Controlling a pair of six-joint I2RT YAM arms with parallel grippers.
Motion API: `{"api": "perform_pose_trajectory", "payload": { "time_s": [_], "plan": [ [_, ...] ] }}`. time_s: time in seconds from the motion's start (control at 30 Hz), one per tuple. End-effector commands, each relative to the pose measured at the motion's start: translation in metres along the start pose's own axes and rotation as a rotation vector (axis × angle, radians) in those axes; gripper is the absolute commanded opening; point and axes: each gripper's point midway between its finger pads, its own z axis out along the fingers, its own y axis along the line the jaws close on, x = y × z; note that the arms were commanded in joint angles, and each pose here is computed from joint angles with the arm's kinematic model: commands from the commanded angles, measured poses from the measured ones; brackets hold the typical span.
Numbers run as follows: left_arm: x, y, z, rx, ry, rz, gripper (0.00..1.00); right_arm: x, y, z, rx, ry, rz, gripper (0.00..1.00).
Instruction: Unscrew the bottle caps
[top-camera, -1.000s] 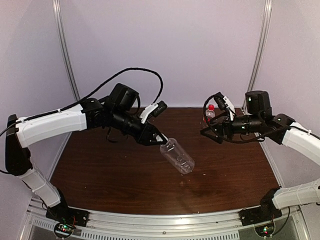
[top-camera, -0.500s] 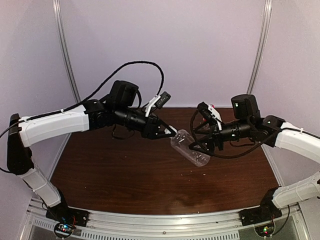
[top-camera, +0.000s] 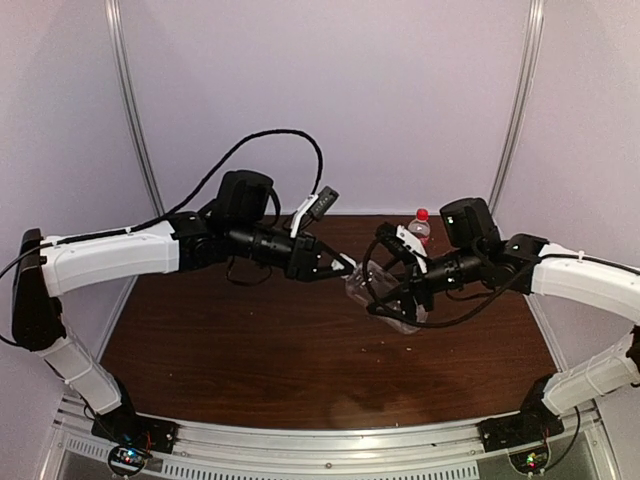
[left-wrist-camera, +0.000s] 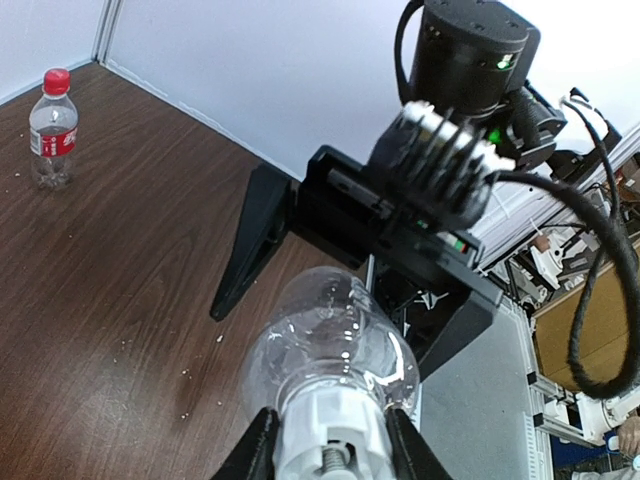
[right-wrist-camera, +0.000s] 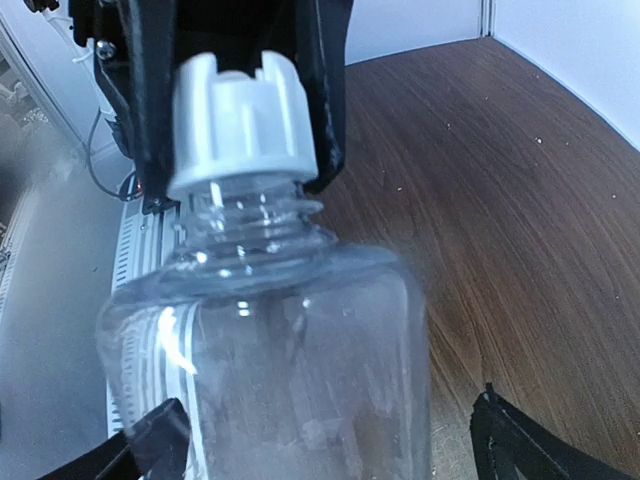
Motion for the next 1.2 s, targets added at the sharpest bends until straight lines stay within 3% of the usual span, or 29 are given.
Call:
{"api": "perform_pose_trajectory", "payload": {
  "time_s": [0.0,0.4,0.53,0.67,0.77,0.97,1.03,1.17],
  "plan": [
    [-0.024,-0.025,-0.011,0.066,-0.080,0.062,0.15,-0.010,0.002,0.006,-0.020,-0.018,-0.043,0.98],
    [-0.011,-0.021,-0.009,0.074,-0.061,0.047,0.14,-0.015,0.010,0.003,-0.025,-0.052,-0.056,0.75],
    [-0.008,-0.022,-0.010,0.075,-0.059,0.050,0.19,-0.019,0.014,-0.002,-0.029,-0.091,-0.060,0.67],
    [-0.012,-0.026,-0.014,0.080,-0.089,0.087,0.35,-0.023,0.022,-0.007,-0.056,-0.136,-0.040,0.59],
    [-0.015,-0.028,-0.020,0.064,-0.108,0.120,0.57,-0.024,0.029,-0.008,-0.089,-0.162,-0.028,0.53],
    [-0.020,-0.040,-0.042,0.028,-0.166,0.223,0.90,-0.029,0.040,-0.009,-0.152,-0.173,-0.017,0.48],
    [-0.022,-0.048,-0.050,0.035,-0.193,0.260,0.95,-0.031,0.046,-0.009,-0.178,-0.175,-0.019,0.47],
    [-0.026,-0.060,-0.060,0.055,-0.238,0.322,0.96,-0.035,0.056,-0.006,-0.236,-0.185,-0.008,0.45]
  ]
}}
